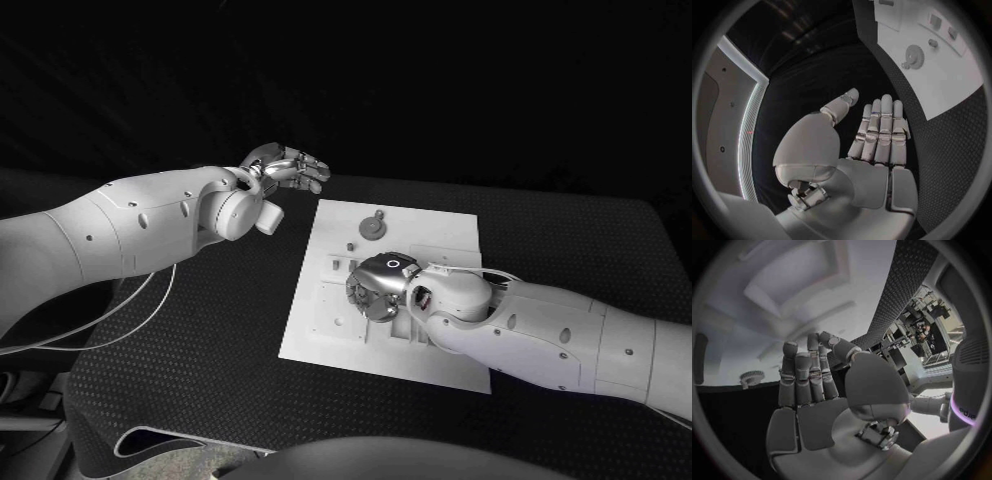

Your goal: Assemble the parts on the task board

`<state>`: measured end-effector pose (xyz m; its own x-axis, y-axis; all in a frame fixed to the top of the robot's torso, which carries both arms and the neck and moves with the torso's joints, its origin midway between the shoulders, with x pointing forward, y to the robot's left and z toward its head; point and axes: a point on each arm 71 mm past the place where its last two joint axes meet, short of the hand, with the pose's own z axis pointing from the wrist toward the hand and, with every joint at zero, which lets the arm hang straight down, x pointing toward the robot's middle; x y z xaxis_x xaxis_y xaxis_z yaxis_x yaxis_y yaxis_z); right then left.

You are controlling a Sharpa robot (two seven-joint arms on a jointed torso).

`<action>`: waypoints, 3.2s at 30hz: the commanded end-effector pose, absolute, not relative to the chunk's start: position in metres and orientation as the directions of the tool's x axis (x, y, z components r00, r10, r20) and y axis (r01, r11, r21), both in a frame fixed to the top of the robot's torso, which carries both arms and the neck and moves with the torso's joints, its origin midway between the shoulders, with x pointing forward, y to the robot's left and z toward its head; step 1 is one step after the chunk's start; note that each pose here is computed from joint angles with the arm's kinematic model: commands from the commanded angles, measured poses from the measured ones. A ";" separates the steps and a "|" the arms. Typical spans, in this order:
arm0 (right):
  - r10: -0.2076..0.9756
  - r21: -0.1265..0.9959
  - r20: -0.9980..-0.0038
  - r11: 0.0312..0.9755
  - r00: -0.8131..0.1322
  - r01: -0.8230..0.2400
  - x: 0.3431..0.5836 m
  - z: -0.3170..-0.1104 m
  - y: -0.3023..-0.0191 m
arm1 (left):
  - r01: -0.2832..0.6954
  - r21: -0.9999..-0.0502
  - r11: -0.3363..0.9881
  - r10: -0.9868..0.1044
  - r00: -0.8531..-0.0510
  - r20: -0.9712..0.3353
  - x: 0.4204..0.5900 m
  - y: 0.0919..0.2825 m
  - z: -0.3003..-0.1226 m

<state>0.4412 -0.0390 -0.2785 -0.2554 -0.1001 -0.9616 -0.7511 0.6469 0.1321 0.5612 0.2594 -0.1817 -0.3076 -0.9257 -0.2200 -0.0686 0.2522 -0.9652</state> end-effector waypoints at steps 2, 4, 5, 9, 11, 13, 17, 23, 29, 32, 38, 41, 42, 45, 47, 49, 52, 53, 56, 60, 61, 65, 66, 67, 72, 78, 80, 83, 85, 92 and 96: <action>-0.146 0.124 -0.949 0.643 -0.280 -0.756 0.438 -0.288 -0.039 | -0.063 -0.968 0.244 -0.925 -0.314 -0.213 0.561 0.258 -0.180; -0.169 0.120 -0.941 0.644 -0.294 -0.755 0.437 -0.290 -0.040 | -0.063 -0.968 0.244 -0.925 -0.314 -0.213 0.561 0.258 -0.180; -0.175 0.121 -0.938 0.643 -0.298 -0.757 0.437 -0.291 -0.040 | -0.063 -0.968 0.244 -0.925 -0.314 -0.213 0.561 0.258 -0.180; -0.164 0.129 -0.939 0.647 -0.303 -0.751 0.439 -0.291 -0.042 | -0.064 -0.968 0.245 -0.926 -0.312 -0.214 0.561 0.259 -0.180; -0.154 0.136 -0.940 0.650 -0.306 -0.747 0.439 -0.291 -0.043 | -0.064 -0.967 0.245 -0.926 -0.313 -0.213 0.561 0.259 -0.180; -0.145 0.139 -0.942 0.652 -0.303 -0.745 0.440 -0.290 -0.043 | -0.064 -0.967 0.245 -0.925 -0.314 -0.213 0.561 0.259 -0.180; -0.136 0.146 -0.942 0.657 -0.306 -0.740 0.441 -0.290 -0.044 | -0.066 -0.967 0.245 -0.924 -0.317 -0.212 0.562 0.258 -0.181; -0.127 0.155 -0.941 0.661 -0.313 -0.734 0.442 -0.290 -0.045 | -0.068 -0.967 0.246 -0.925 -0.316 -0.213 0.562 0.259 -0.181; -0.118 0.159 -0.943 0.664 -0.312 -0.731 0.442 -0.290 -0.046 | -0.069 -0.967 0.246 -0.925 -0.316 -0.213 0.562 0.259 -0.181; -0.111 0.159 -0.945 0.666 -0.307 -0.729 0.442 -0.289 -0.046 | -0.068 -0.967 0.246 -0.925 -0.316 -0.213 0.562 0.259 -0.181; -0.102 0.152 -0.949 0.679 -0.297 -0.718 0.444 -0.289 -0.052 | -0.069 -0.967 0.246 -0.924 -0.316 -0.213 0.562 0.259 -0.181; -0.097 0.149 -0.952 0.686 -0.292 -0.713 0.445 -0.288 -0.055 | -0.069 -0.967 0.247 -0.925 -0.315 -0.213 0.563 0.259 -0.181; -0.080 0.151 -0.956 0.689 -0.282 -0.709 0.446 -0.287 -0.057 | -0.069 -0.967 0.247 -0.925 -0.315 -0.213 0.563 0.260 -0.181; -0.054 0.157 -0.962 0.695 -0.268 -0.701 0.446 -0.285 -0.062 | -0.069 -0.967 0.247 -0.925 -0.315 -0.214 0.563 0.259 -0.181; -0.030 0.167 -0.965 0.697 -0.261 -0.698 0.446 -0.281 -0.065 | -0.068 -0.967 0.247 -0.925 -0.314 -0.214 0.563 0.260 -0.181; 0.028 0.192 -0.970 0.695 -0.241 -0.693 0.448 -0.273 -0.069 | -0.069 -0.967 0.247 -0.926 -0.311 -0.215 0.563 0.261 -0.181; 0.103 0.220 -0.973 0.692 -0.208 -0.688 0.449 -0.260 -0.077 | -0.068 -0.966 0.248 -0.927 -0.308 -0.215 0.562 0.263 -0.181; 0.116 0.226 -0.972 0.692 -0.203 -0.685 0.450 -0.256 -0.079 | -0.068 -0.966 0.248 -0.927 -0.308 -0.216 0.562 0.263 -0.181; 0.141 0.230 -0.973 0.695 -0.185 -0.681 0.453 -0.243 -0.087 | -0.067 -0.967 0.247 -0.927 -0.307 -0.216 0.562 0.263 -0.181; 0.150 0.232 -0.972 0.716 -0.180 -0.658 0.460 -0.226 -0.105 | -0.068 -0.967 0.247 -0.927 -0.308 -0.215 0.562 0.264 -0.181; 0.148 0.231 -0.972 0.724 -0.181 -0.650 0.462 -0.222 -0.111 | -0.068 -0.967 0.247 -0.927 -0.308 -0.215 0.562 0.264 -0.181; 0.126 0.205 -0.977 0.771 -0.171 -0.603 0.477 -0.212 -0.138 | -0.068 -0.966 0.248 -0.928 -0.304 -0.216 0.561 0.265 -0.181; 0.121 0.195 -0.979 0.782 -0.164 -0.592 0.481 -0.210 -0.146 | -0.069 -0.966 0.248 -0.928 -0.303 -0.217 0.561 0.266 -0.181; 0.113 0.187 -0.980 0.792 -0.162 -0.582 0.483 -0.208 -0.153 | -0.069 -0.966 0.248 -0.928 -0.303 -0.217 0.561 0.266 -0.181; 0.094 0.173 -0.981 0.820 -0.171 -0.546 0.488 -0.205 -0.175 | -0.068 -0.967 0.247 -0.927 -0.308 -0.215 0.561 0.265 -0.181; 0.007 0.132 -0.974 0.831 -0.226 -0.541 0.488 -0.212 -0.178 | -0.067 -0.967 0.247 -0.928 -0.304 -0.216 0.560 0.267 -0.180; -0.012 0.124 -0.971 0.829 -0.239 -0.546 0.488 -0.214 -0.177 | -0.067 -0.967 0.247 -0.928 -0.303 -0.216 0.560 0.268 -0.180; -0.036 0.118 -0.965 0.825 -0.260 -0.552 0.487 -0.217 -0.175 | -0.067 -0.967 0.247 -0.928 -0.303 -0.216 0.560 0.268 -0.180; -0.044 0.116 -0.962 0.824 -0.268 -0.554 0.487 -0.219 -0.173 | -0.067 -0.967 0.247 -0.928 -0.303 -0.216 0.560 0.268 -0.180; -0.068 0.109 -0.957 0.818 -0.283 -0.565 0.484 -0.230 -0.168 | -0.068 -0.967 0.247 -0.927 -0.306 -0.215 0.560 0.268 -0.181; -0.082 0.098 -0.957 0.811 -0.278 -0.577 0.482 -0.234 -0.165 | -0.068 -0.967 0.247 -0.928 -0.305 -0.216 0.561 0.268 -0.181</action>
<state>0.4836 -0.1667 -0.2313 -0.2790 -0.0407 -0.9594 -0.5600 0.8185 0.1281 0.5606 0.2705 -0.1822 -0.2927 -0.9296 -0.2243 -0.0777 0.2569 -0.9633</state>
